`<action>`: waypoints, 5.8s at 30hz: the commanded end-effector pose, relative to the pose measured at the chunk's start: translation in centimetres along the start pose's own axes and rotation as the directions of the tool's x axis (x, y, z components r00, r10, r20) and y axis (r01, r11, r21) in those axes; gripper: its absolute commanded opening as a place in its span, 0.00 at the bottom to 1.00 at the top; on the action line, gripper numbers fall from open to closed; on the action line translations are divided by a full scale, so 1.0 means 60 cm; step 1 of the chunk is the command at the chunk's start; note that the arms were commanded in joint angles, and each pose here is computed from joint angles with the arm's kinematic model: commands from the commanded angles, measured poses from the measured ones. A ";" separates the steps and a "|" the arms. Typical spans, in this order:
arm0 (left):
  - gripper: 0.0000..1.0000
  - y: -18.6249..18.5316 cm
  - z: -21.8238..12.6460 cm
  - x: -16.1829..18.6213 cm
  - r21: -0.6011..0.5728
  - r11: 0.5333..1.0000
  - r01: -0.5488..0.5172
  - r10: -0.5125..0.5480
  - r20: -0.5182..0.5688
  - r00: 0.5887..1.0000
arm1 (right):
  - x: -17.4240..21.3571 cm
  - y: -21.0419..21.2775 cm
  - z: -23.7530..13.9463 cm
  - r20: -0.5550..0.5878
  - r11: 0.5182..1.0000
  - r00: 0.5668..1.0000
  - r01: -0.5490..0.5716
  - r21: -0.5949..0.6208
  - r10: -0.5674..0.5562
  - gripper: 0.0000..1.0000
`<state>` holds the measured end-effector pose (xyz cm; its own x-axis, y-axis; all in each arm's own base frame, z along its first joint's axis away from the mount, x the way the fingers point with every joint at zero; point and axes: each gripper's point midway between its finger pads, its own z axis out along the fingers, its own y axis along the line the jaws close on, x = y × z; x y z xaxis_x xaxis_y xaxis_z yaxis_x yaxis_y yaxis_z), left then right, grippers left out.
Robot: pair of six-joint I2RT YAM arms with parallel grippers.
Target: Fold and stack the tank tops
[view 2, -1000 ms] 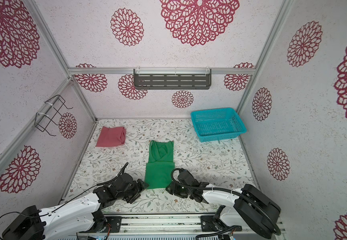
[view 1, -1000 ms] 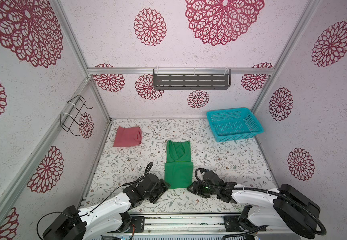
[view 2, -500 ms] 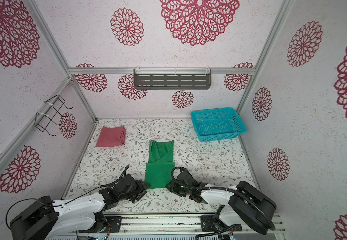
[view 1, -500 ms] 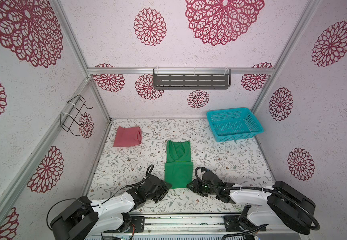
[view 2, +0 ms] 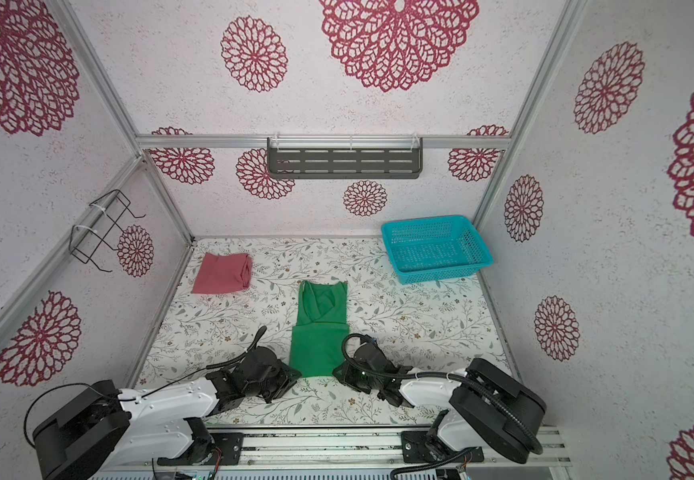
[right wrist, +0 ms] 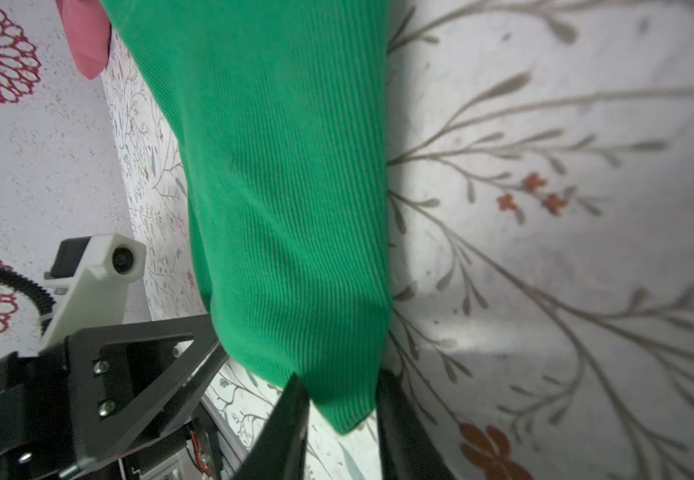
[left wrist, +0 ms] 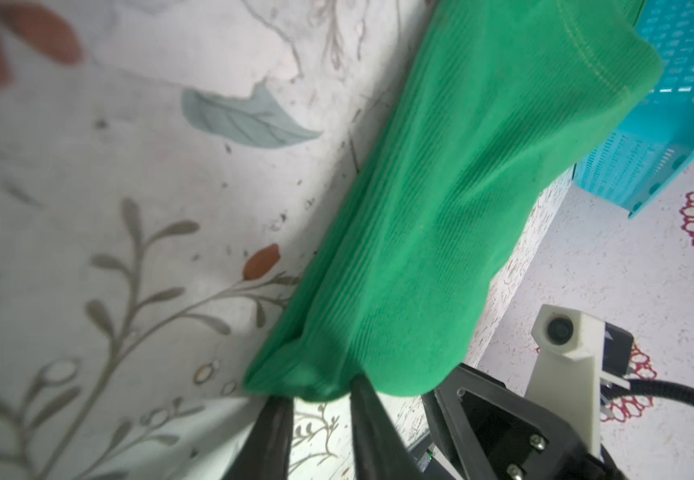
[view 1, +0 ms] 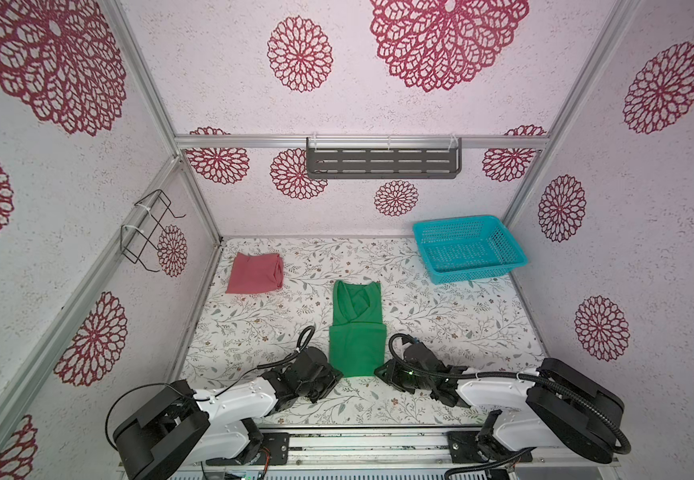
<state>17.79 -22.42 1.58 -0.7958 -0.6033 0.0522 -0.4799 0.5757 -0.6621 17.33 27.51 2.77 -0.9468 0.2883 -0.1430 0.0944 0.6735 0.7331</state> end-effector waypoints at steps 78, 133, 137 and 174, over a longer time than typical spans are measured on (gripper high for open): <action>0.00 -0.336 -0.025 -0.343 -0.097 0.872 -0.480 0.490 0.190 0.851 | -0.308 0.129 -0.038 -0.185 0.871 0.872 0.477 0.115 -0.453 0.00; 0.49 -0.183 0.022 -0.227 -0.244 0.880 -0.406 0.434 0.069 0.898 | -0.269 0.113 -0.071 0.132 0.920 0.916 0.359 0.154 -0.379 0.34; 0.52 -0.200 -0.010 -0.252 -0.273 0.866 -0.419 0.460 0.105 0.882 | -0.258 0.116 -0.082 0.118 0.912 0.909 0.382 0.148 -0.400 0.30; 0.51 -0.250 0.092 -0.327 -0.173 0.897 -0.406 0.430 0.134 0.893 | -0.397 0.165 0.067 0.181 0.883 0.864 0.456 0.112 -0.469 0.22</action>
<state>42.99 -21.56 8.08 -0.8667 -0.3287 -0.3752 -0.1353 0.8788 -0.4575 40.75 29.27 11.03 -0.8092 0.0552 -0.5849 -0.2962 0.8214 0.4873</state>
